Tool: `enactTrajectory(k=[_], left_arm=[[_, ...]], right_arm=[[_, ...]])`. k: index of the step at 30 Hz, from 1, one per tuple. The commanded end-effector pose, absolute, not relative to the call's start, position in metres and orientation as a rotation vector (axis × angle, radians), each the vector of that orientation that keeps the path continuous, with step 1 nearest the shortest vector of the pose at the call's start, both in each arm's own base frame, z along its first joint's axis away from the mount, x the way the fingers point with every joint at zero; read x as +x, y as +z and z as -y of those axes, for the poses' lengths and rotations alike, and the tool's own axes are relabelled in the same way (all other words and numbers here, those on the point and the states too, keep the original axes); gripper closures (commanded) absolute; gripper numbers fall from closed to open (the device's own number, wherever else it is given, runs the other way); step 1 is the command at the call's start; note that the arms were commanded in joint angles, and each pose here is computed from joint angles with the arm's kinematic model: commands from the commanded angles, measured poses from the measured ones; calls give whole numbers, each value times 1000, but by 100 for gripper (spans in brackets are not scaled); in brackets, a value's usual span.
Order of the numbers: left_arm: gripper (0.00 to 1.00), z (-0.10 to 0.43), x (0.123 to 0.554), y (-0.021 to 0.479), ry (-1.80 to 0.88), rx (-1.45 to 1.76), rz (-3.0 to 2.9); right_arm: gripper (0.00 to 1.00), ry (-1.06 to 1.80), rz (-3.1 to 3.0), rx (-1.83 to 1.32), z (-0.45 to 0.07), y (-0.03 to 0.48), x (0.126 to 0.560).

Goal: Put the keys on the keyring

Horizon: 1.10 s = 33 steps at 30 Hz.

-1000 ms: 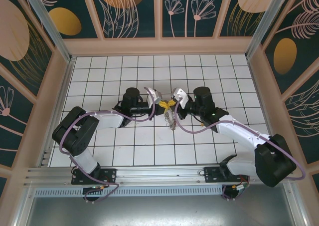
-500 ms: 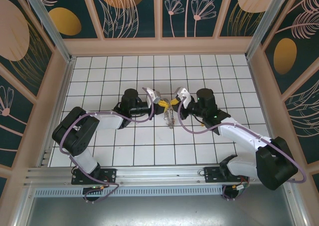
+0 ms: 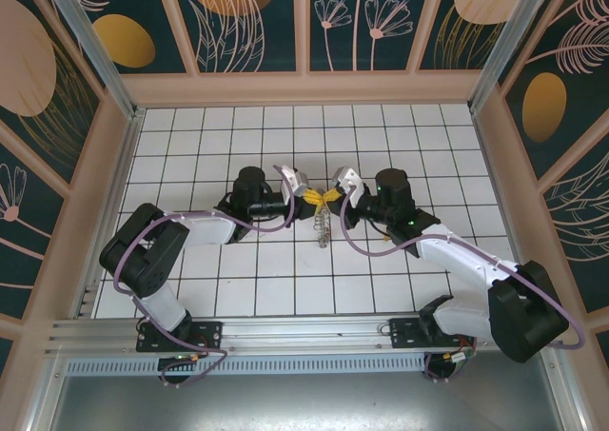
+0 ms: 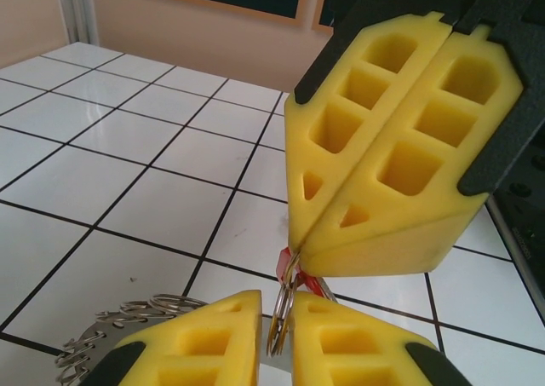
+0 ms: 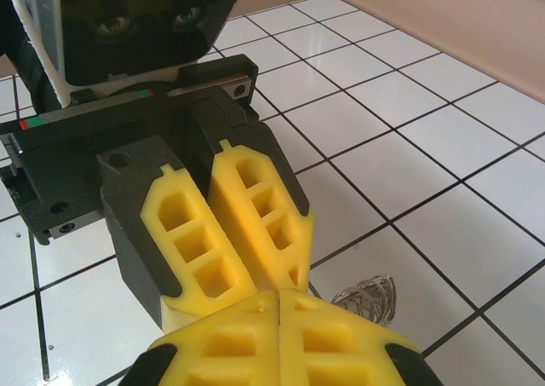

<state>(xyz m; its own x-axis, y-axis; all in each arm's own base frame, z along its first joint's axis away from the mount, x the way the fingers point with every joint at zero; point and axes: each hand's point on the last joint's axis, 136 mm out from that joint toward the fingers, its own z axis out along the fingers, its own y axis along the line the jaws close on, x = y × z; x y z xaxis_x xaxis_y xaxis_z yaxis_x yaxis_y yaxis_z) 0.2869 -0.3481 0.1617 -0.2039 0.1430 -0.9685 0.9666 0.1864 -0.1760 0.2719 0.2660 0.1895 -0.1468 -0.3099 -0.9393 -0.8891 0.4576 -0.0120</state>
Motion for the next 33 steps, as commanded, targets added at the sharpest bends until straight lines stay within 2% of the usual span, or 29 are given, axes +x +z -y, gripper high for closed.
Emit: enactTrajectory(k=[1, 12, 25, 33], left_arm=[[84, 352, 288, 168, -1134, 1139, -1513], [100, 350, 288, 155, -1099, 1168, -1548], [100, 349, 287, 166, -1102, 1142, -1484], [100, 350, 289, 173, -1117, 1115, -1470]], right_arm=[[100, 740, -1609, -1074, -274, 207, 268], [100, 691, -1640, -1051, -269, 204, 273], [100, 598, -1774, -966, -251, 177, 285], [100, 735, -1785, -1072, -266, 171, 270]])
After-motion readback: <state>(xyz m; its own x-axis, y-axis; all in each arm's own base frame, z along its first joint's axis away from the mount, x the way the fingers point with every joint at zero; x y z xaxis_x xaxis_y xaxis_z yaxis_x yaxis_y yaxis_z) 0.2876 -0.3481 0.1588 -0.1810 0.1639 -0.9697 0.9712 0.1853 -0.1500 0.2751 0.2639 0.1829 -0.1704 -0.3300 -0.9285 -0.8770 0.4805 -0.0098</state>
